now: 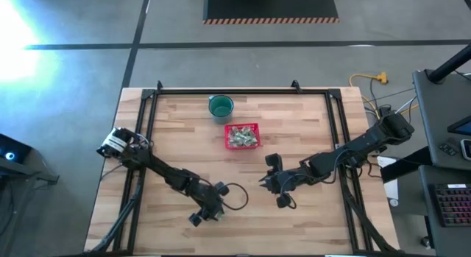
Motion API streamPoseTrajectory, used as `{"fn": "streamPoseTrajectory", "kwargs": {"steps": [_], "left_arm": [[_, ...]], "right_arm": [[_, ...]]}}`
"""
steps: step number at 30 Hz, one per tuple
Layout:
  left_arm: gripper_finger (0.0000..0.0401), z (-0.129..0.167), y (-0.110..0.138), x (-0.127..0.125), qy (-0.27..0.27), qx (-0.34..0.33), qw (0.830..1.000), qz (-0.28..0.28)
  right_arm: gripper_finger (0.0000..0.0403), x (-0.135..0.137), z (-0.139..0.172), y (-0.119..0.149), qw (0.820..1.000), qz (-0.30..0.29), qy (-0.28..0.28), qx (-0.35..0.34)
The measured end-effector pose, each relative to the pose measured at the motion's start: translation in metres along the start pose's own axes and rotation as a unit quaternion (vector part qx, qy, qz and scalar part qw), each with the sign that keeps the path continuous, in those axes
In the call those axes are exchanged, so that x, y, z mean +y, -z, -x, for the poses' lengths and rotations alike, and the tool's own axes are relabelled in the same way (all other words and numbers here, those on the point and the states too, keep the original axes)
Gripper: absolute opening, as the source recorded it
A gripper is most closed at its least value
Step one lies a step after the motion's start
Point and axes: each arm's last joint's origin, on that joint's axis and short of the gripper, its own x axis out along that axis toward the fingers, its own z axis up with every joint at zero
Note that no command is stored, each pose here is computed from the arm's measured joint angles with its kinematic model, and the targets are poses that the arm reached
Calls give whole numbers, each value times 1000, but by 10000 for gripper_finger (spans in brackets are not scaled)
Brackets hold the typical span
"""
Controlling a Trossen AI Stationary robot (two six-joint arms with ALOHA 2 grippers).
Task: Pick and place items into bin
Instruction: Put the light green stevia packet into the red bin
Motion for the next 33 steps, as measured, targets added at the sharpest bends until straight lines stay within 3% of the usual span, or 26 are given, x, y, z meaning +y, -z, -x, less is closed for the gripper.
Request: {"fn": "streamPoseTrajectory", "kwargs": {"steps": [17, 26, 33], "left_arm": [[10, 3, -1, 1, -17, 3, 1000, -23], [3, 6, -15, 16, -165, 17, 982, -90], [3, 16, -26, 44, -317, 55, 939, -123]], "right_arm": [[57, 0, 0, 0, 1000, 0, 0, 0], [57, 0, 0, 0, 1000, 0, 0, 0], [57, 0, 0, 0, 1000, 1, 0, 0]]}}
